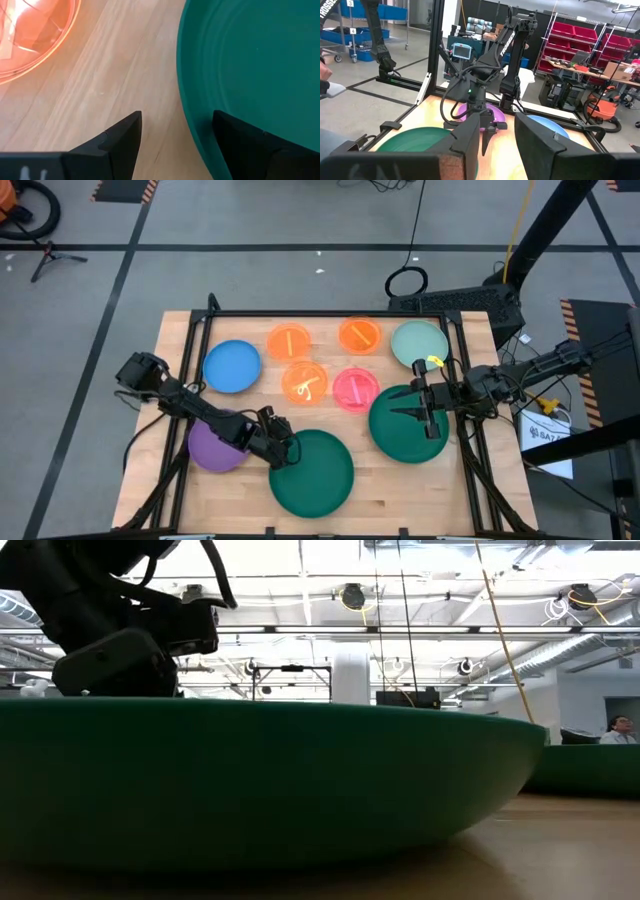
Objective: Stack plastic plates
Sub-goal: Stack the big left green plate on top of the big right green plate
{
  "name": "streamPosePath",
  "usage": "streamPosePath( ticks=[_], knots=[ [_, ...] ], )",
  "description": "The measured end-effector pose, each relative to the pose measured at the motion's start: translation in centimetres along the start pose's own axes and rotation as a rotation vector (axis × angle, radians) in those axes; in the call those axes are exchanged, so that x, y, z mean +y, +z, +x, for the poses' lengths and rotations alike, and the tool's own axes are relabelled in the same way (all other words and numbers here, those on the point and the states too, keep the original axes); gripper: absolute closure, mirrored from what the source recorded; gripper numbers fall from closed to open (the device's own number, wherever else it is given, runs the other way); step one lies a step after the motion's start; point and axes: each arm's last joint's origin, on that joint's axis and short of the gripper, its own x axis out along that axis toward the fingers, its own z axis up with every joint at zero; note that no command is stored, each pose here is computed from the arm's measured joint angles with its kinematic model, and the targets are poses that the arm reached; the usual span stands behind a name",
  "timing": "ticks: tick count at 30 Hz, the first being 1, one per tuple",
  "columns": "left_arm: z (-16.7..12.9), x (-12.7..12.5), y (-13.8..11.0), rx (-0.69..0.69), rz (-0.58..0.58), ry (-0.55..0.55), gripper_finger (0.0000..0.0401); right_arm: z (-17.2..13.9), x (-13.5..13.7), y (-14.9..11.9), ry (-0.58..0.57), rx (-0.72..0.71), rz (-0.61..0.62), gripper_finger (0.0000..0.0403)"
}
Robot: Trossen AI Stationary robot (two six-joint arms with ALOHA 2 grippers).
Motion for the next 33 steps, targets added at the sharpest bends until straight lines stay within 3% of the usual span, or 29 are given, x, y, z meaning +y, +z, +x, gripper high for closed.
streamPosePath(
  ticks=[4,9,18,25,33],
  knots=[
    [0.0,0.0,0.0,0.001,0.001,0.001,0.0157,0.0,0.0,0.0,0.000,0.000,0.000,0.0287],
    [0.0,0.0,0.0,0.004,0.001,-0.001,0.0193,0.0,0.0,0.0,0.000,0.000,0.000,0.0287],
    [0.0,0.0,-0.1,0.008,-0.016,-0.002,0.0303,0.0,0.0,0.0,0.000,0.000,0.000,0.0287],
    [-0.5,0.3,0.8,-0.021,-0.148,-0.023,0.0382,0.0,0.0,0.0,0.000,0.000,0.000,0.0287],
    [-3.7,1.4,3.0,-0.159,-0.211,-0.062,0.0390,0.0,0.0,0.1,0.000,-0.009,-0.019,0.0287]
  ],
)
